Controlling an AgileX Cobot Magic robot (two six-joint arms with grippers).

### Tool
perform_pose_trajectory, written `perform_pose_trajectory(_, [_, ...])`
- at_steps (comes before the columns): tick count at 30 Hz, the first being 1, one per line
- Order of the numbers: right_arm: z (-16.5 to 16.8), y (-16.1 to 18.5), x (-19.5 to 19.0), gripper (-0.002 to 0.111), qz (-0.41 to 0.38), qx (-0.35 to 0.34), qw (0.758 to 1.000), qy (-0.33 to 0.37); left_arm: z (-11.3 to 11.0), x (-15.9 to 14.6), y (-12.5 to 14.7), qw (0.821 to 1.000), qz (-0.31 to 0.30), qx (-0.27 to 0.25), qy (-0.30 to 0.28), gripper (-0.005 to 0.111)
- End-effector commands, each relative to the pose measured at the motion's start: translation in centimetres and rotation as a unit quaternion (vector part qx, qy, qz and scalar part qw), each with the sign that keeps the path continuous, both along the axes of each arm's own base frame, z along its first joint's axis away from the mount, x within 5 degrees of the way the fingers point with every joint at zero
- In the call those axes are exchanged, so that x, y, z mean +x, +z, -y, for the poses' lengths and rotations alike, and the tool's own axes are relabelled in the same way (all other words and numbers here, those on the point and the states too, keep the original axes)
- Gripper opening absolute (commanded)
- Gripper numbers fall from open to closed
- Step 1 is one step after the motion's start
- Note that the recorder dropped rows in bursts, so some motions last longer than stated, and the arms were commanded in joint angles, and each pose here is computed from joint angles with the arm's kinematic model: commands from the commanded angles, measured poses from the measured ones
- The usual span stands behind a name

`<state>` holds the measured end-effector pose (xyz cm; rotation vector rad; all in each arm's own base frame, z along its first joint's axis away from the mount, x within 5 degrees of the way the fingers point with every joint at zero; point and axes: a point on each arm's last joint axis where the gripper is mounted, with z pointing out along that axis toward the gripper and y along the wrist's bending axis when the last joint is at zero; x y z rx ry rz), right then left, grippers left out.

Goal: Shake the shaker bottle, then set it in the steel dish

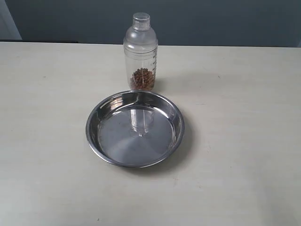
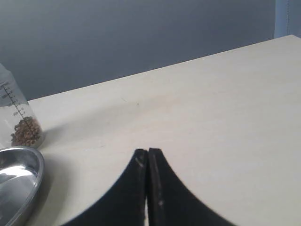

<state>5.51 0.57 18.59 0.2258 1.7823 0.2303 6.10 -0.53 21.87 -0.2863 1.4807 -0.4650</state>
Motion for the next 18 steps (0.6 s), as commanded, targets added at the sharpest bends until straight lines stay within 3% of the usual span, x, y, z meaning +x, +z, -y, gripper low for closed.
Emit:
perform_pose_trajectory(1, [0.1,0.1,0.0,-0.001,0.007,-0.004,1.000,-0.003,-0.1,0.0,3.4,0.999,0.045,-0.016,0.005,0.000])
perform_pose_trajectory(4, [0.1,0.1,0.0,-0.001,0.007,-0.004,1.000,-0.003,-0.1,0.7,6.6,0.997,0.070,0.012,0.013,0.000])
perform_pose_trajectory(7, [0.1,0.1,0.0,-0.001,0.007,-0.004,1.000,-0.003,0.4,2.3,9.7,0.993,0.089,0.084,0.007,0.000])
perform_pose_trajectory(10, [0.1,0.1,0.0,-0.001,0.007,-0.004,1.000,-0.003,2.0,4.9,12.0,0.971,0.139,0.192,-0.024,0.005])
perform_pose_trajectory(11, [0.1,0.1,0.0,-0.001,0.007,-0.004,1.000,-0.003,2.9,6.1,12.5,0.958,0.156,0.235,-0.046,0.010])
perform_pose_trajectory(13, [0.1,0.1,0.0,-0.001,0.007,-0.004,1.000,-0.003,4.3,8.0,12.9,0.942,0.180,0.272,-0.080,0.024])
perform_pose_trajectory(18, [0.1,0.1,0.0,-0.001,0.007,-0.004,1.000,-0.003,6.4,13.7,11.6,0.952,0.142,0.234,-0.135,0.070])
